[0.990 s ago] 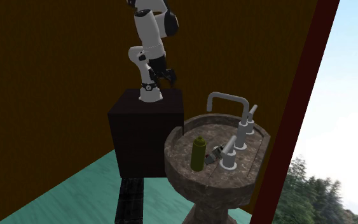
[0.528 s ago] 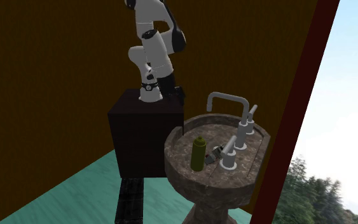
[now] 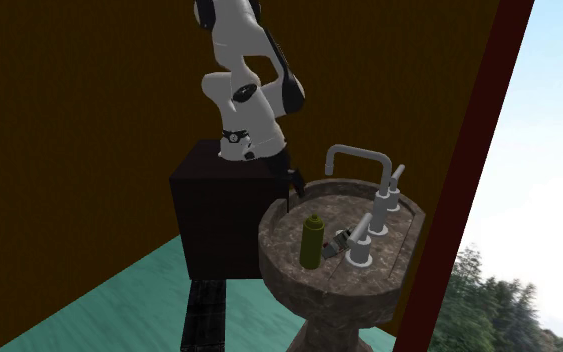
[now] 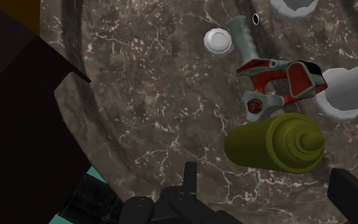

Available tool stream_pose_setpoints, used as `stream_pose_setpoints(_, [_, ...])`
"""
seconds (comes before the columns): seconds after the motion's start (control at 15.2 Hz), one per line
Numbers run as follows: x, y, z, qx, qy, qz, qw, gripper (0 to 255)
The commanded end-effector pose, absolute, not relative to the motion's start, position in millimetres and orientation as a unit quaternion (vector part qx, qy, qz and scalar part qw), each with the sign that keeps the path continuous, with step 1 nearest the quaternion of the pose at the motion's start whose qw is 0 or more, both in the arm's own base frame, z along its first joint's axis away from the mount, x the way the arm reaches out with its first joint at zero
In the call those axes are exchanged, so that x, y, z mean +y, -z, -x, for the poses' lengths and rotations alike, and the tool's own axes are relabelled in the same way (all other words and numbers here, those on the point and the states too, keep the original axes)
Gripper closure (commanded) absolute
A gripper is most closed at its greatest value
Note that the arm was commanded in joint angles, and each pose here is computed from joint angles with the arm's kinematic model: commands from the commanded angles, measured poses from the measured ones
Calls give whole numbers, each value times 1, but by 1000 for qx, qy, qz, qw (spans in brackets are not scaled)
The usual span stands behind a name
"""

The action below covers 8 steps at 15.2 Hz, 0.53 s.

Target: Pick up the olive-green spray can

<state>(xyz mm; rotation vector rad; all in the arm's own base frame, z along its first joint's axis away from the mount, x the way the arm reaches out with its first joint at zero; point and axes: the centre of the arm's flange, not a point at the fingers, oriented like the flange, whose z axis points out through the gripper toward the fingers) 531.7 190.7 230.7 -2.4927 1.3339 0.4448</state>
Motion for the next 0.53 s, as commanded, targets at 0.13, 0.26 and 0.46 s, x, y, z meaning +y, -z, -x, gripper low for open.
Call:
stream_pose_setpoints(0.13, [209, -188, -557, 499, -169, 836, 151, 0])
stream_pose_setpoints(0.26, [218, -167, -569, 517, -176, 823, 156, 0])
stream_pose_setpoints(0.46, [227, -146, -582, 535, -183, 809, 162, 0])
